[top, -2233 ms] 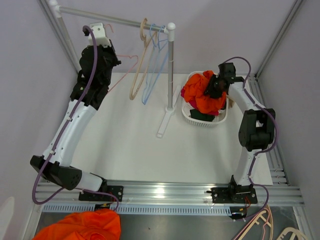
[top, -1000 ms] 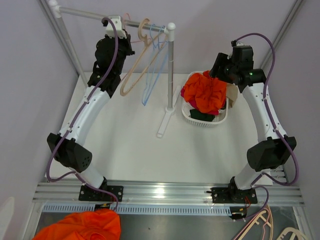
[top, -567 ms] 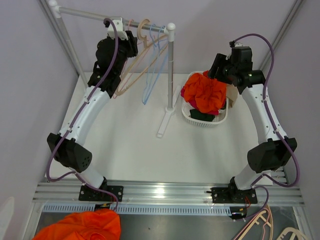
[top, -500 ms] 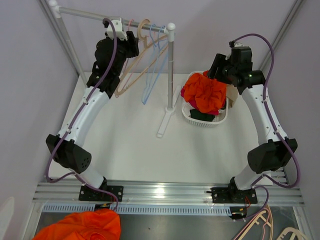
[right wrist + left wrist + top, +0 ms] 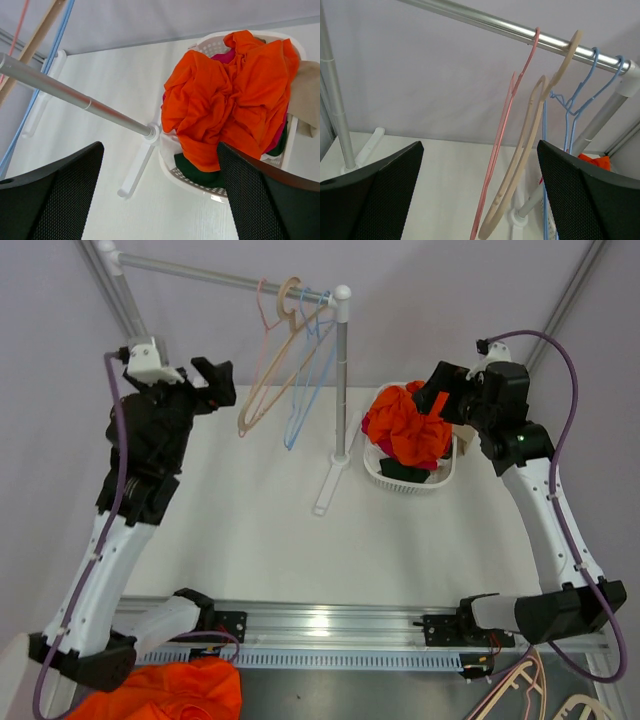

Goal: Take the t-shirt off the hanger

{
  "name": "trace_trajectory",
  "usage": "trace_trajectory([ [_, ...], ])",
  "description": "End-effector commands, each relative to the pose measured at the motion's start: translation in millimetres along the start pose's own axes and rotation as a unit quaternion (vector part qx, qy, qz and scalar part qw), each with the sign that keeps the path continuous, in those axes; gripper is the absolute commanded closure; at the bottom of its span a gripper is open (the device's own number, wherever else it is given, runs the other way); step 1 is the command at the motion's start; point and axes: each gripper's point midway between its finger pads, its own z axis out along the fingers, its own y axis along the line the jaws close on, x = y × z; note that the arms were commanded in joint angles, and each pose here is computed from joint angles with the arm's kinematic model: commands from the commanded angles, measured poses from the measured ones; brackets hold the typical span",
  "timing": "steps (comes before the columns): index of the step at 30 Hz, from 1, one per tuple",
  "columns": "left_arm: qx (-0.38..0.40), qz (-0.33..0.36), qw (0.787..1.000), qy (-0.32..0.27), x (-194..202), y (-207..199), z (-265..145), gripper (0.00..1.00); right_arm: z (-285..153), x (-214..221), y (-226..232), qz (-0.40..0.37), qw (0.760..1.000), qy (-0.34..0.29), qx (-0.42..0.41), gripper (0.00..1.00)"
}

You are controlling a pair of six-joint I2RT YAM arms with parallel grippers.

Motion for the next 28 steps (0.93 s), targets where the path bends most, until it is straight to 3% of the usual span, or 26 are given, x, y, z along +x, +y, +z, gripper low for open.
trace_trajectory([
  [1,-0.02,-0.042,0.999,0.013,21.6,13.2,-23.9,0.0,-13.3,1.7,16.0,0.016,0.999,-0.025,-0.036,0.0],
  [2,-0.004,-0.058,0.998,-0.002,11.3,10.6,-39.8,0.0,-9.9,22.3,16.7,0.016,0.999,-0.014,-0.038,0.01],
  [3,0.02,-0.067,0.997,0.021,35.8,4.7,-43.8,0.0,-22.2,23.9,20.8,0.014,0.999,-0.028,-0.044,0.01],
  [9,0.088,-0.112,0.987,0.071,81.5,-9.0,-92.1,0.0,-43.7,74.5,18.1,0.009,0.998,-0.029,-0.058,0.0],
  [11,0.083,-0.106,0.984,0.115,115.5,-3.0,-104.5,0.01,-56.6,74.9,16.1,0.003,0.997,-0.05,-0.062,0.01],
  [15,0.077,-0.099,0.983,0.135,137.2,8.8,-130.4,0.01,-63.4,90.3,3.7,-0.013,0.997,-0.058,-0.052,0.01],
  [20,0.09,-0.105,0.983,0.124,148.9,14.3,-153.5,0.01,-60.2,112.0,-0.8,-0.027,0.997,-0.035,-0.058,0.0],
  [28,0.076,-0.091,0.985,0.125,150.9,21.8,-156.0,0.01,-49.4,121.9,-6.0,-0.022,0.999,-0.019,-0.047,0.0],
])
